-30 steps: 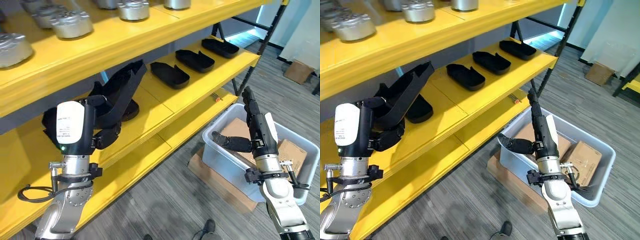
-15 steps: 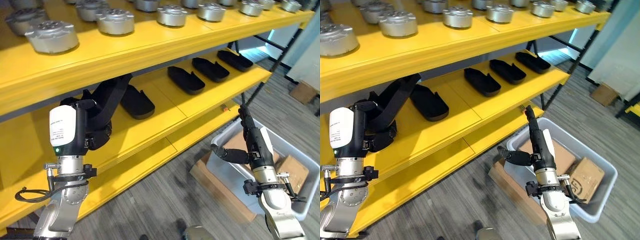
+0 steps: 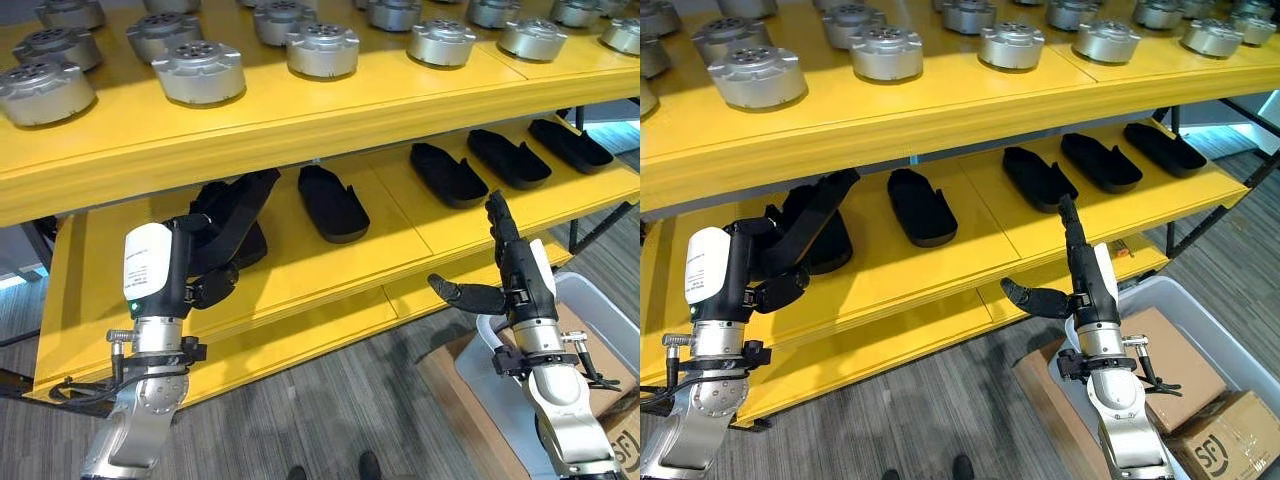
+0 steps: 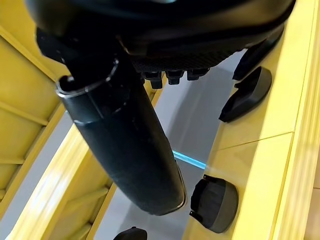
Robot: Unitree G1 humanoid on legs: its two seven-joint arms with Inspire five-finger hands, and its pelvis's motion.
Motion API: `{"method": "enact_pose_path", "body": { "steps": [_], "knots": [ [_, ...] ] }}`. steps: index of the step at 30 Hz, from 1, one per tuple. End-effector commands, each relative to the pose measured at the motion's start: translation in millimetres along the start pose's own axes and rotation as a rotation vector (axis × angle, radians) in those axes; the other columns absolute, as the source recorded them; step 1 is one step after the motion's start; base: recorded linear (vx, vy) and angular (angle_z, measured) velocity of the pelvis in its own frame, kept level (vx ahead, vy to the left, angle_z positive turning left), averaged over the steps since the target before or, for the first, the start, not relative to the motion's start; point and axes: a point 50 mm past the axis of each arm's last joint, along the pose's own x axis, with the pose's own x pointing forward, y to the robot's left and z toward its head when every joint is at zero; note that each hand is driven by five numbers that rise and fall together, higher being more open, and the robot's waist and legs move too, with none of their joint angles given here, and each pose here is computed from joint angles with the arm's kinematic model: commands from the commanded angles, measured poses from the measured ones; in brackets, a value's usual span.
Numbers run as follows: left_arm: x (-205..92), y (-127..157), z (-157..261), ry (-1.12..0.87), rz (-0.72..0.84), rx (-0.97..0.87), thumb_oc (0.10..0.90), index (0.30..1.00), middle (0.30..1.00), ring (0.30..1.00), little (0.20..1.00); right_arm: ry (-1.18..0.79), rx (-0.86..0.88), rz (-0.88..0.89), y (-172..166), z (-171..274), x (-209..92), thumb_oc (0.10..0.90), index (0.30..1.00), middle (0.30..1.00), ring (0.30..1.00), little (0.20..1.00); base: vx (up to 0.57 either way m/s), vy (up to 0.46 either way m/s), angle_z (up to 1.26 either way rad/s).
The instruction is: Move parts from the plastic box to the shelf.
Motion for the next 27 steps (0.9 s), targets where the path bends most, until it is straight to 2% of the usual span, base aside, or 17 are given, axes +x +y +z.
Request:
{"method": "enact_pose_path", "body": {
  "steps": [1, 16, 21, 27],
  "knots": [
    [23, 40, 26, -0.185, 0.205, -0.003, 0.400, 0.300, 0.300, 0.300, 0.300, -0.214, -0.017, -0.044, -14, 35, 13, 0.900, 1.000, 1.000, 1.000, 1.000, -0.01, -0.097, 0.05],
    [28, 41, 30, -0.207, 0.215, -0.015, 0.400, 0.300, 0.300, 0.300, 0.300, -0.240, -0.057, -0.066, -25, 40, 12, 0.900, 1.000, 1.000, 1.000, 1.000, -0.05, -0.073, 0.22],
    [25, 44, 28, -0.185, 0.252, -0.051, 0.400, 0.300, 0.300, 0.300, 0.300, -0.225, -0.070, -0.089, -28, 37, 7, 0.900, 1.000, 1.000, 1.000, 1.000, 0.04, 0.125, 0.16],
    [30, 48, 40, -0.250, 0.288, -0.058, 0.400, 0.300, 0.300, 0.300, 0.300, -0.229, -0.108, -0.140, -35, 36, 3, 0.900, 1.000, 1.000, 1.000, 1.000, 0.03, 0.114, 0.07]
  ]
}}
